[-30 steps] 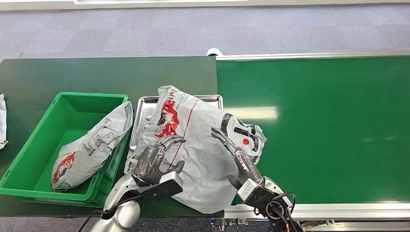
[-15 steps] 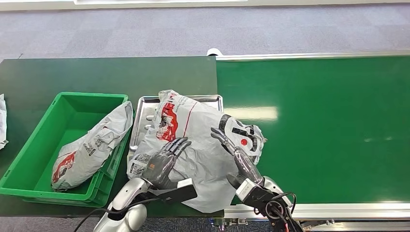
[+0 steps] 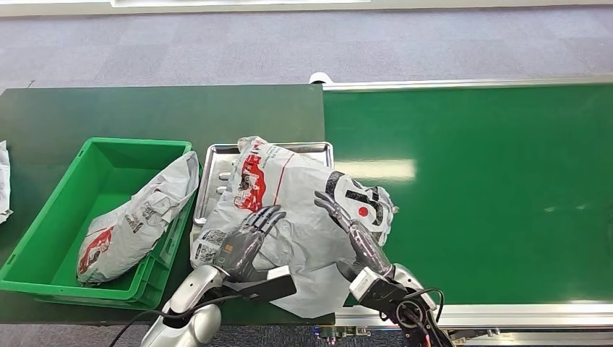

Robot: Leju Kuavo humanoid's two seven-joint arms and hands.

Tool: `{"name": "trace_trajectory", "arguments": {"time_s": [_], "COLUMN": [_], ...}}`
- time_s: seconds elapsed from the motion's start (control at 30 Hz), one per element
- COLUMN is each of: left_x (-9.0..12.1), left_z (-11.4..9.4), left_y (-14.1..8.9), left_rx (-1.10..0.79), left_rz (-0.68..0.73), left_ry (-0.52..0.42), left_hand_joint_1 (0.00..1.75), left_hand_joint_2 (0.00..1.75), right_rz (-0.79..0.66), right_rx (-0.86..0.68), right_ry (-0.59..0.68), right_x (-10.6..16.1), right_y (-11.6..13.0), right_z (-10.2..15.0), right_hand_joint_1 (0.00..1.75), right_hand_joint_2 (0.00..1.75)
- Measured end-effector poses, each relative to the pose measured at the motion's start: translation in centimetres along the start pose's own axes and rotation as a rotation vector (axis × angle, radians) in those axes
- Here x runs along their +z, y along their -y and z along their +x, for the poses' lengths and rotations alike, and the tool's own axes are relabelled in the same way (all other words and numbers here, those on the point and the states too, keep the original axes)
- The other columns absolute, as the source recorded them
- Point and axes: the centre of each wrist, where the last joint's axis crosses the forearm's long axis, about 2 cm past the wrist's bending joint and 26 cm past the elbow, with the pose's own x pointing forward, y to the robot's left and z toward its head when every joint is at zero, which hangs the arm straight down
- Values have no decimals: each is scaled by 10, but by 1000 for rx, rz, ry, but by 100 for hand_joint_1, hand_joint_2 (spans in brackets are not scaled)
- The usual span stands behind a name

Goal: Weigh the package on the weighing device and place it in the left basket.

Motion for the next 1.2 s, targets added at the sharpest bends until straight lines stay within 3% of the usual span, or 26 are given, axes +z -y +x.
{"name": "trace_trajectory", "arguments": {"time_s": [0.03,0.07,0.17,0.27,0.83,1.07,1.2], "left_x": [0,0,-1,-3,-9,0,1], "left_z": [0,0,-1,-2,-1,0,4], "left_y": [0,0,-1,-4,-9,-20,-31], "left_rx": [7,13,24,26,22,36,18], "left_rz": [1,2,8,21,104,431,524], "left_ry": [1,2,4,6,65,169,207], "left_hand_joint_1": [61,78,152,174,175,175,175], "left_hand_joint_2": [175,175,175,175,175,175,175], "right_rz": [1,2,4,4,5,1,-2], "right_rx": [3,7,16,22,39,42,43], "right_ry": [0,-1,-4,-7,-15,-19,-20], "right_x": [0,0,0,0,0,1,1], "right_y": [0,0,0,-1,0,-1,-1], "right_z": [0,0,0,-1,-1,-1,-1], "right_hand_joint_1": [0,0,0,0,0,0,0], "right_hand_joint_2": [0,0,0,0,0,0,0]}}
